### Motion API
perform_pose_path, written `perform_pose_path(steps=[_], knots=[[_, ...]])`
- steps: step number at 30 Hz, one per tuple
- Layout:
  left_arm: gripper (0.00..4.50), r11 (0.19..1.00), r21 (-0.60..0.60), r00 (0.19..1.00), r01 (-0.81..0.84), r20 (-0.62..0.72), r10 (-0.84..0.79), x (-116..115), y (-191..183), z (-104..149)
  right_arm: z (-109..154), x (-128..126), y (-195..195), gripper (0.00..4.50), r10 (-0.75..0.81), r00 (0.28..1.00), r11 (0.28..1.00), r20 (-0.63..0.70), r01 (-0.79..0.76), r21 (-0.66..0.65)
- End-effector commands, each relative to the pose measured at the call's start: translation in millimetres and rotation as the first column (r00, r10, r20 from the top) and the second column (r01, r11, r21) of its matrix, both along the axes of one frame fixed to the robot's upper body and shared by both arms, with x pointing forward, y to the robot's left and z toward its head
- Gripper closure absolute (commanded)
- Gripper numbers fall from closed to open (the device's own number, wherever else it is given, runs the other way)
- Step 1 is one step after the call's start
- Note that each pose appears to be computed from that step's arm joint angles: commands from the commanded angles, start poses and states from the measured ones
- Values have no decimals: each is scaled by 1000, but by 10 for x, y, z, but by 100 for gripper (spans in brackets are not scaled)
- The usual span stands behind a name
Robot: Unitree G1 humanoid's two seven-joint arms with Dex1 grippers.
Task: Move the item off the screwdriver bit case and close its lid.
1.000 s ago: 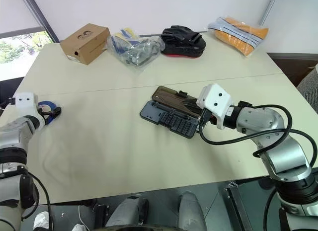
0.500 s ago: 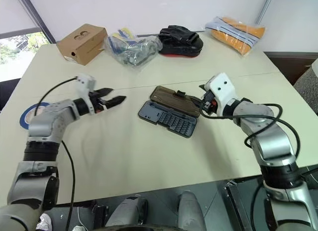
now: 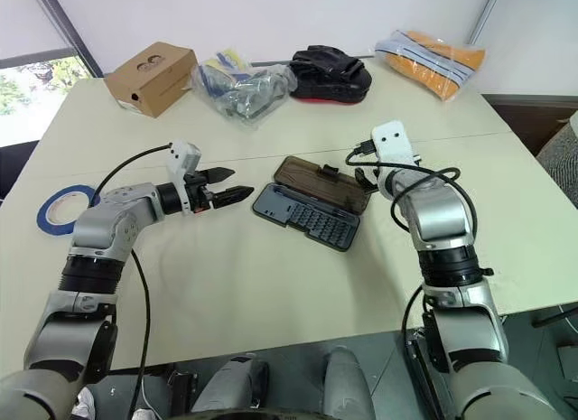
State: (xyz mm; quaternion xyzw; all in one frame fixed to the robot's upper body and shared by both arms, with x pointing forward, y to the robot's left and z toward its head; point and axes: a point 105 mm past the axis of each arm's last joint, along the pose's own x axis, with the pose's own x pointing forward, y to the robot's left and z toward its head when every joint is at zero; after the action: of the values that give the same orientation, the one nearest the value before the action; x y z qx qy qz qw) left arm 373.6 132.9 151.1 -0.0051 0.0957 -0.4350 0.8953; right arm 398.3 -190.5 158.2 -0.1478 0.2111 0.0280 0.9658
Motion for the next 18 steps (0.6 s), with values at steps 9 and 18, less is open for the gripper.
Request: perform_pose_path(steps=[9, 18], knots=[[0, 1000, 25, 998, -7, 55, 6, 18, 20, 71, -48, -187, 57, 3, -116, 949, 975, -292, 164, 148], [0, 1000, 23, 998, -17, 55, 15, 11, 13, 46, -262, -210, -91, 3, -206, 912, 945, -355, 280, 170]])
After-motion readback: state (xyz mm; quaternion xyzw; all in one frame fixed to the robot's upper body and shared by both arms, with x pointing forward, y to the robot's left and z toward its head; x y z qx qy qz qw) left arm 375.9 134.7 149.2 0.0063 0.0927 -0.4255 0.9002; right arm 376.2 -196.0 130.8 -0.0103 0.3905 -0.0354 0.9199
